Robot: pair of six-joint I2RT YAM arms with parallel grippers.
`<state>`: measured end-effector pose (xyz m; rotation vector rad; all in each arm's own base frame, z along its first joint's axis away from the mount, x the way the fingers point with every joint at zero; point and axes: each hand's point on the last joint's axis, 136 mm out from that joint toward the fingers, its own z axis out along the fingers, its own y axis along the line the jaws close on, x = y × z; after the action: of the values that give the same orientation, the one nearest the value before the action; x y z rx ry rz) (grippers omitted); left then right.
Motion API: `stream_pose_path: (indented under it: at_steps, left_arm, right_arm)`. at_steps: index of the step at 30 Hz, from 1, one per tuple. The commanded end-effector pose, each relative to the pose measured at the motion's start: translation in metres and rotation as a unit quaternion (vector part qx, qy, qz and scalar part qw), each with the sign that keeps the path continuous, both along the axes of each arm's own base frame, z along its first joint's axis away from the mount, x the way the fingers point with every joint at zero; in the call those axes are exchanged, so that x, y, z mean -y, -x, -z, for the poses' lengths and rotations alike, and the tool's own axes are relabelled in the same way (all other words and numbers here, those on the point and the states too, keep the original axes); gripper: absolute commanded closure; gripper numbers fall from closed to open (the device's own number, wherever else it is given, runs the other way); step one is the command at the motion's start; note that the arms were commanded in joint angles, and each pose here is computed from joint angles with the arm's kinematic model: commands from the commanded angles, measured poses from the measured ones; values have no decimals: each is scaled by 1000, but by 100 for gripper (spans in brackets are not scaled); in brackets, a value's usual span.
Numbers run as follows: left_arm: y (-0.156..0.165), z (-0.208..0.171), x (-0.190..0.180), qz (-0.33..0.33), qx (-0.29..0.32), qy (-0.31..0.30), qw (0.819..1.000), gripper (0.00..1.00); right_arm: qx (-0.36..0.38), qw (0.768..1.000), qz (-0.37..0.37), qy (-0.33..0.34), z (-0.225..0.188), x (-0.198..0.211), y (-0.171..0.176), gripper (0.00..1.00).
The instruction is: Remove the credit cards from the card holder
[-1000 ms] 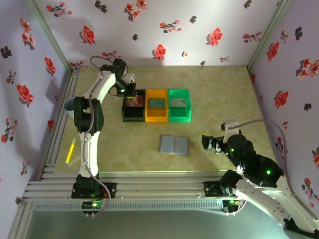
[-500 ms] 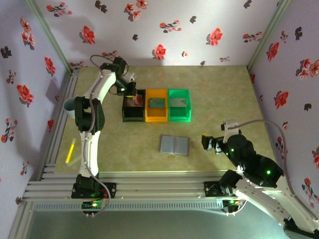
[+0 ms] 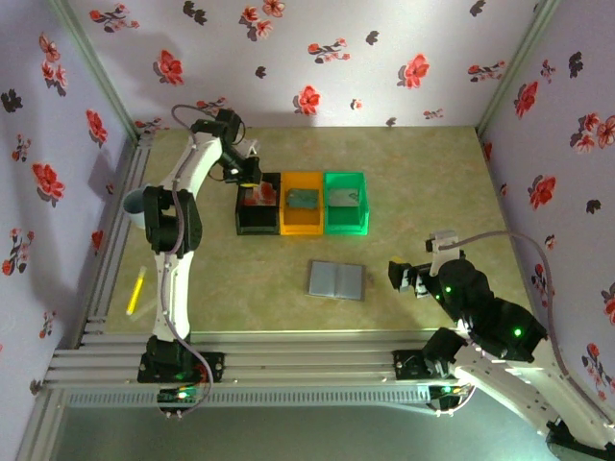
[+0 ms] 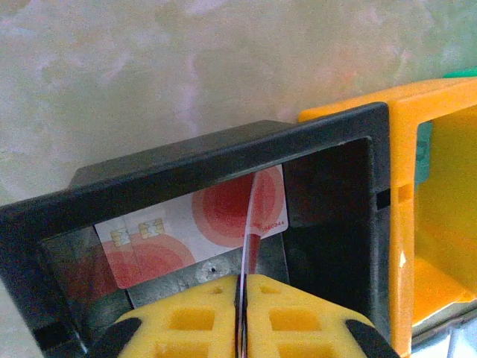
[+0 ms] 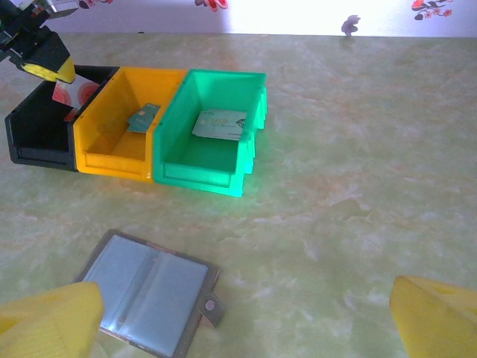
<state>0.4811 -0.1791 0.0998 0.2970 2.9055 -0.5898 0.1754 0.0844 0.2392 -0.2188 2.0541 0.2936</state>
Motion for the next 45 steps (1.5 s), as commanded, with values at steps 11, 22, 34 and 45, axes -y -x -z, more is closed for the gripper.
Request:
stream_pose_path:
  at_steps: [11, 22, 34, 45]
  left_arm:
    - [-7, 8, -8, -11, -12, -10, 1000, 88]
    - [-13, 7, -13, -19, -9, -15, 1000, 86]
    - [-17, 8, -15, -24, -9, -17, 1000, 83]
    - [-31, -29, -18, -41, 36, -5, 998, 81]
  right_arm:
    - [5, 1000, -7, 0, 1, -4, -2, 1]
    - [6, 1000, -8, 0, 1, -4, -2, 1]
    - [5, 1000, -8, -1, 1, -4, -2, 1]
    - [5, 1000, -8, 0, 1, -4, -2, 1]
